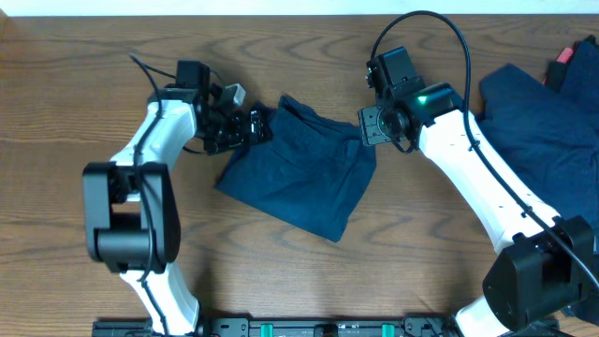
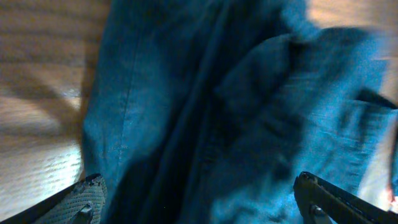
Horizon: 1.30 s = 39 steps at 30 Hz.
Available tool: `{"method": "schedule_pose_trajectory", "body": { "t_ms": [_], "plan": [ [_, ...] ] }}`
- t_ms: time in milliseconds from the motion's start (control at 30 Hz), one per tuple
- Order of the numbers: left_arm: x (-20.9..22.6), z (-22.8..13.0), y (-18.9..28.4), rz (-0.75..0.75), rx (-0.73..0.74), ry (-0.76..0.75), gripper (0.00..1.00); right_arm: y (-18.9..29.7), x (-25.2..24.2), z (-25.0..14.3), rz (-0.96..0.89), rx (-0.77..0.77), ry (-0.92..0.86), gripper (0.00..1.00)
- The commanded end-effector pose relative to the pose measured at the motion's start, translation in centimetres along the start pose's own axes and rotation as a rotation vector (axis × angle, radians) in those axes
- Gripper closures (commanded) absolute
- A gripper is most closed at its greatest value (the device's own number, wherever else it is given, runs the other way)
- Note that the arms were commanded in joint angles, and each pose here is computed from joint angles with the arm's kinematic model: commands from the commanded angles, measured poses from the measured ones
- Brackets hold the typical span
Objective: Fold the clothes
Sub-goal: 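Drag the folded shorts to the upper-left table corner with the left gripper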
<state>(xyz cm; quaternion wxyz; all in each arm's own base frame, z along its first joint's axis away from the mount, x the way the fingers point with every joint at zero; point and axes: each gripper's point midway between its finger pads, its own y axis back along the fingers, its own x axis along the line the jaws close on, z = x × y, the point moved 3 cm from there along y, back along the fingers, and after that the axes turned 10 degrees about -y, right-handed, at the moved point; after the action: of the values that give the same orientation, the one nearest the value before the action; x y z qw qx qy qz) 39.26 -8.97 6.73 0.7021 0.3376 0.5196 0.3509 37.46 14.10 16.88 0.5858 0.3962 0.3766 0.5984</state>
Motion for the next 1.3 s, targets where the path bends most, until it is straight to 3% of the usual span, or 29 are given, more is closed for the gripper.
{"method": "schedule_pose_trajectory", "body": {
  "t_ms": [0,133,167,200,267,333,467,600,733,900,1067,1267],
  "plan": [
    [1.1,-1.1,-2.0,0.012,0.059,0.012,0.02,0.2,-0.3,0.1,-0.012,-0.008,-0.013,0.35],
    [1.6,-1.8,-3.4,0.007,0.099,0.030,0.00,0.2,-0.3,0.0,-0.013,-0.007,-0.013,0.35],
    [1.6,-2.0,-3.7,0.006,0.112,0.034,0.10,0.2,-0.3,0.1,-0.013,-0.007,-0.013,0.35],
    [1.6,-2.2,-3.8,0.005,0.118,0.036,0.27,0.2,-0.3,0.1,-0.013,-0.007,-0.013,0.35],
    [1.4,-2.4,-4.0,0.003,0.129,0.035,0.76,0.2,-0.3,0.0,-0.013,-0.007,-0.013,0.35],
    [1.1,-2.5,-4.1,-0.003,0.136,0.041,0.94,0.2,-0.3,0.0,-0.013,-0.007,-0.013,0.35],
    [1.1,-2.6,-4.0,0.002,0.144,0.063,0.94,0.2,-0.3,0.0,-0.013,-0.006,-0.013,0.35],
    [3.7,-1.8,-2.2,0.131,0.093,0.194,0.94,0.2,-0.3,-0.1,-0.015,-0.002,-0.012,0.35],
    [6.7,1.0,2.4,0.209,-0.084,0.317,0.94,0.2,-0.4,-0.2,-0.018,0.004,-0.012,0.35],
    [13.2,3.3,11.6,0.319,-0.428,0.632,0.94,0.2,-0.5,-0.3,-0.021,0.011,-0.011,0.35],
    [20.4,-0.1,18.0,0.395,-0.602,0.989,0.94,0.2,-0.6,-0.6,-0.025,0.022,-0.009,0.36],
    [24.6,-4.6,21.0,0.422,-0.643,1.170,0.94,0.2,-0.6,-0.8,-0.029,0.030,-0.007,0.35]
  ]
}}
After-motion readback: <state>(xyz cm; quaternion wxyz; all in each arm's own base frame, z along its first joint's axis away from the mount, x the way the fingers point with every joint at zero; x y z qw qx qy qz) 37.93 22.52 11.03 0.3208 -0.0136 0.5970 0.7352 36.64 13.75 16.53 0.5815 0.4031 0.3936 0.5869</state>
